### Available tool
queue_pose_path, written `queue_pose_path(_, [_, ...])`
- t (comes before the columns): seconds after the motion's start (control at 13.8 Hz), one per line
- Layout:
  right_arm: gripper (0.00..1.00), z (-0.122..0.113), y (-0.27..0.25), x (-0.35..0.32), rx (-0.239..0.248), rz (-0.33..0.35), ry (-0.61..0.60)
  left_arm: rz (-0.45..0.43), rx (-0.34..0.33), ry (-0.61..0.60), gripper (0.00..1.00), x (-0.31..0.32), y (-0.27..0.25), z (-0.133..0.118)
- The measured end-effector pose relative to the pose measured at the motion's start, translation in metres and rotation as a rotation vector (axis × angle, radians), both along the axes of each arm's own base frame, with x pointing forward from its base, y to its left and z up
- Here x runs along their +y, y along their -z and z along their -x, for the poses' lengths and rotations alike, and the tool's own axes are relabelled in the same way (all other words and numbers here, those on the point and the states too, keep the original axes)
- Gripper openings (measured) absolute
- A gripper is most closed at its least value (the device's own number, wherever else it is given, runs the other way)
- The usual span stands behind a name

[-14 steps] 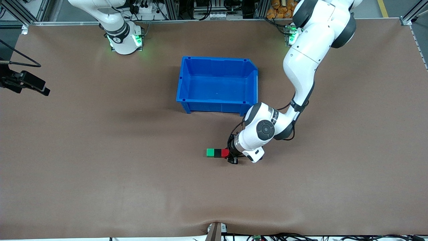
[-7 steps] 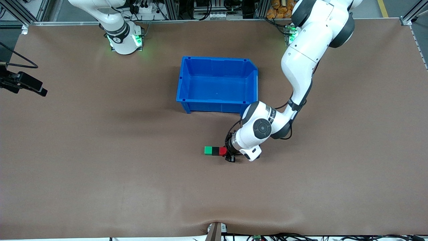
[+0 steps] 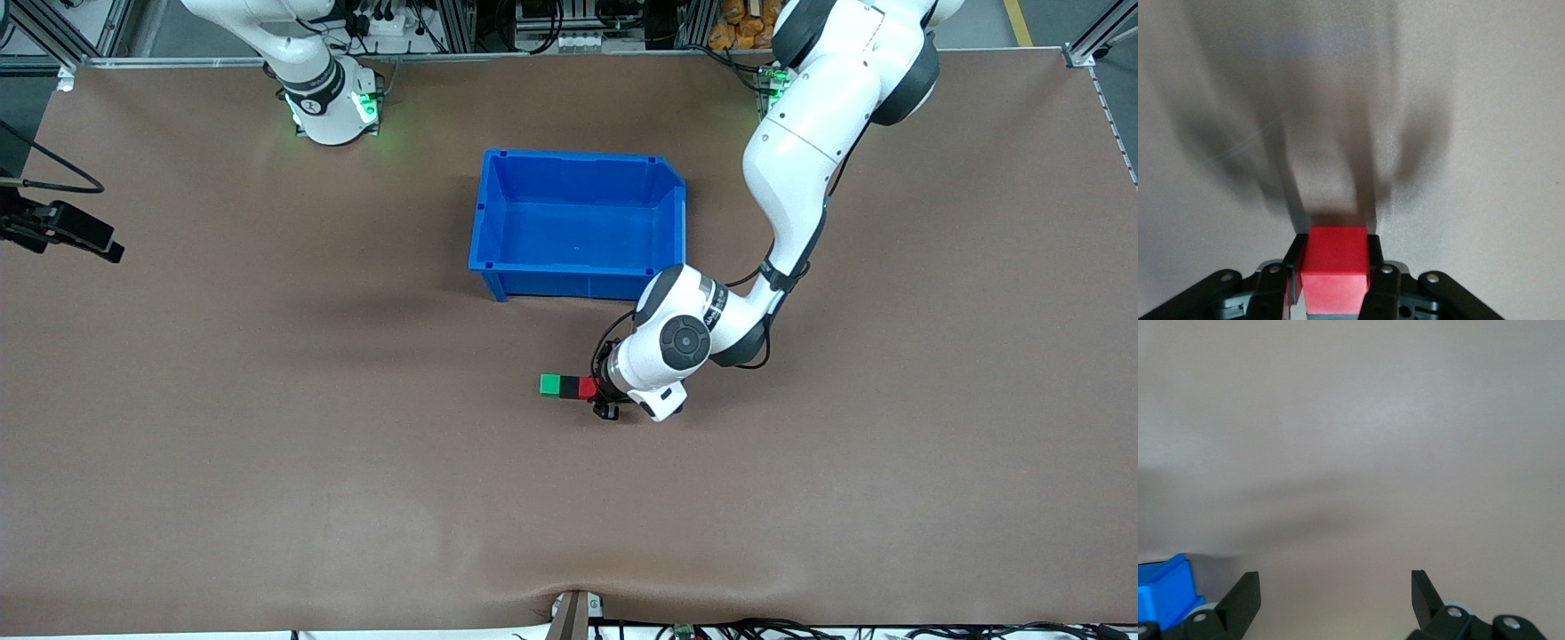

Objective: Attach green and red cubes to black cube
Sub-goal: 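Lower the red cube against the black cube's other side with the left gripper, then open the left gripper and raise it away from the cubes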

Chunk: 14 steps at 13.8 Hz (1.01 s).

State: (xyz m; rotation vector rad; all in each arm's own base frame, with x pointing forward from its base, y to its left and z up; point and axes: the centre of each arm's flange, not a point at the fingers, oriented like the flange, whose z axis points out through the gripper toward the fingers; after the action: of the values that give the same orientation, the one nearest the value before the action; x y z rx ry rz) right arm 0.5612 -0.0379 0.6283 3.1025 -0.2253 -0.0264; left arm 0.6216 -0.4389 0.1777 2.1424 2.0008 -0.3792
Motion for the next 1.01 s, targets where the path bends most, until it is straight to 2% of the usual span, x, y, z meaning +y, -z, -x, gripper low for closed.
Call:
queue_pose_path(0.14, [1.0, 0.0, 0.0, -0.001, 0.002, 0.033, -0.003, 0.0, 0.0, 0.0, 0.39, 0.0, 0.0, 0.0])
queue_pose_path(0.36, [1.0, -0.001, 0.001, -0.002, 0.005, 0.036, -0.003, -0.001, 0.001, -0.003, 0.39, 0.002, 0.0, -0.001])
queue_pose_path(0.43, [1.0, -0.001, 0.002, -0.002, 0.005, 0.036, -0.003, -0.002, 0.003, -0.004, 0.43, 0.003, 0.0, -0.002])
queue_pose_path(0.65, [1.0, -0.001, 0.002, -0.002, 0.005, 0.036, -0.004, -0.004, 0.003, -0.008, 0.74, 0.008, -0.011, -0.008])
queue_pose_path(0.8, [1.0, -0.001, 0.002, -0.002, 0.005, 0.036, -0.004, -0.02, 0.013, 0.0, 0.94, 0.02, -0.04, -0.017])
queue_pose_path(0.87, [1.0, -0.001, 0.002, -0.001, 0.005, 0.036, -0.004, -0.039, 0.006, 0.024, 1.0, 0.031, -0.062, -0.023])
queue_pose_path(1.01, [1.0, -0.001, 0.002, -0.001, 0.005, 0.036, -0.004, -0.092, -0.021, 0.121, 1.0, 0.066, -0.111, -0.038])
